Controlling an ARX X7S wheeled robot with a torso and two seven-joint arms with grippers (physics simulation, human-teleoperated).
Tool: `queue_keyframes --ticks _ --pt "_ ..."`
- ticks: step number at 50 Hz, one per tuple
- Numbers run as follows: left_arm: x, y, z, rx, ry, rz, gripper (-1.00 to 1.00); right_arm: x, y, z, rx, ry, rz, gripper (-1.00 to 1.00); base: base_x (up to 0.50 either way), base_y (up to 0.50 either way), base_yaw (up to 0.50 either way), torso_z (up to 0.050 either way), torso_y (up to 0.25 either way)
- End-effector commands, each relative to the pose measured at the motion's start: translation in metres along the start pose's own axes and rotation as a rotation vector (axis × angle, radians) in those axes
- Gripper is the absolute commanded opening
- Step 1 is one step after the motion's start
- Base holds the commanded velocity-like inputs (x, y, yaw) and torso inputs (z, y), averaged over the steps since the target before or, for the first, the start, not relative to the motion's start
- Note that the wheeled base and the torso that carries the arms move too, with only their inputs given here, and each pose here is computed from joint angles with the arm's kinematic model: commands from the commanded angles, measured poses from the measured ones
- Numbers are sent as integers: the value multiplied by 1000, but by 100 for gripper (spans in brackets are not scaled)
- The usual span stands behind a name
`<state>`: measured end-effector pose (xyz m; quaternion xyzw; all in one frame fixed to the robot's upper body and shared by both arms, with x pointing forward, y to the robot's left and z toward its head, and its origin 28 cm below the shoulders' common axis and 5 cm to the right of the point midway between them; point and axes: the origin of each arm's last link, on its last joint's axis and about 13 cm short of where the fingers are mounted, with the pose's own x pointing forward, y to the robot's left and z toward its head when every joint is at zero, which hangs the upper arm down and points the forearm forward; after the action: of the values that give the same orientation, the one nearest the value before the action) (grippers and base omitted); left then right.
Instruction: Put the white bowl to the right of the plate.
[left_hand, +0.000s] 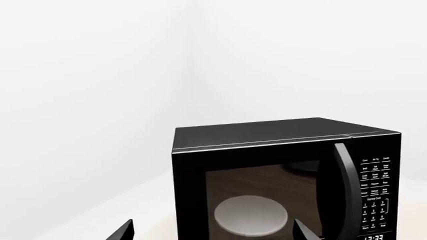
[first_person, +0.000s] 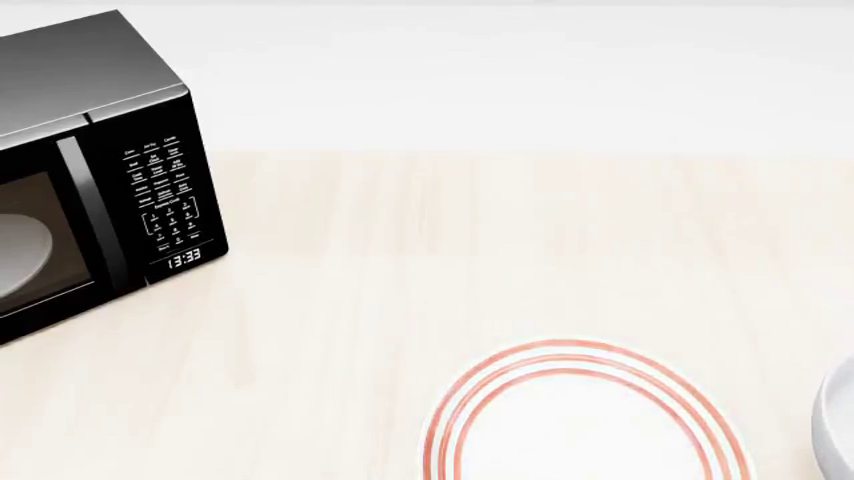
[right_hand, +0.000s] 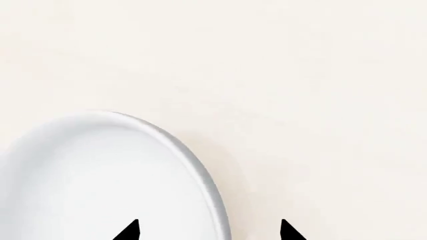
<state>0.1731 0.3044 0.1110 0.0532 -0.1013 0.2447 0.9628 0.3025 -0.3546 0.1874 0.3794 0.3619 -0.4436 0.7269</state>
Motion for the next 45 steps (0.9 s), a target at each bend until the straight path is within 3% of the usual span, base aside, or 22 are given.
queue_keyframes --ticks 1,12,22,33,45 --pt "-1 0 1 -1 -1 -1 100 -31 0 10 10 -160 36 100 0 0 0 0 0" --pt "-2 -2 2 2 -9 -12 100 -125 3 8 -9 -597 112 100 0 0 0 0 0" --pt "-11 -8 7 -15 -36 -58 100 -187 1 -39 -137 -971 243 100 0 0 0 0 0" --pt "-28 -18 12 -3 -85 -125 100 -197 2 -95 -296 -1107 412 100 0 0 0 0 0" --pt "-52 -30 16 -6 -141 -248 100 -176 -29 -177 -536 -1237 597 100 0 0 0 0 0"
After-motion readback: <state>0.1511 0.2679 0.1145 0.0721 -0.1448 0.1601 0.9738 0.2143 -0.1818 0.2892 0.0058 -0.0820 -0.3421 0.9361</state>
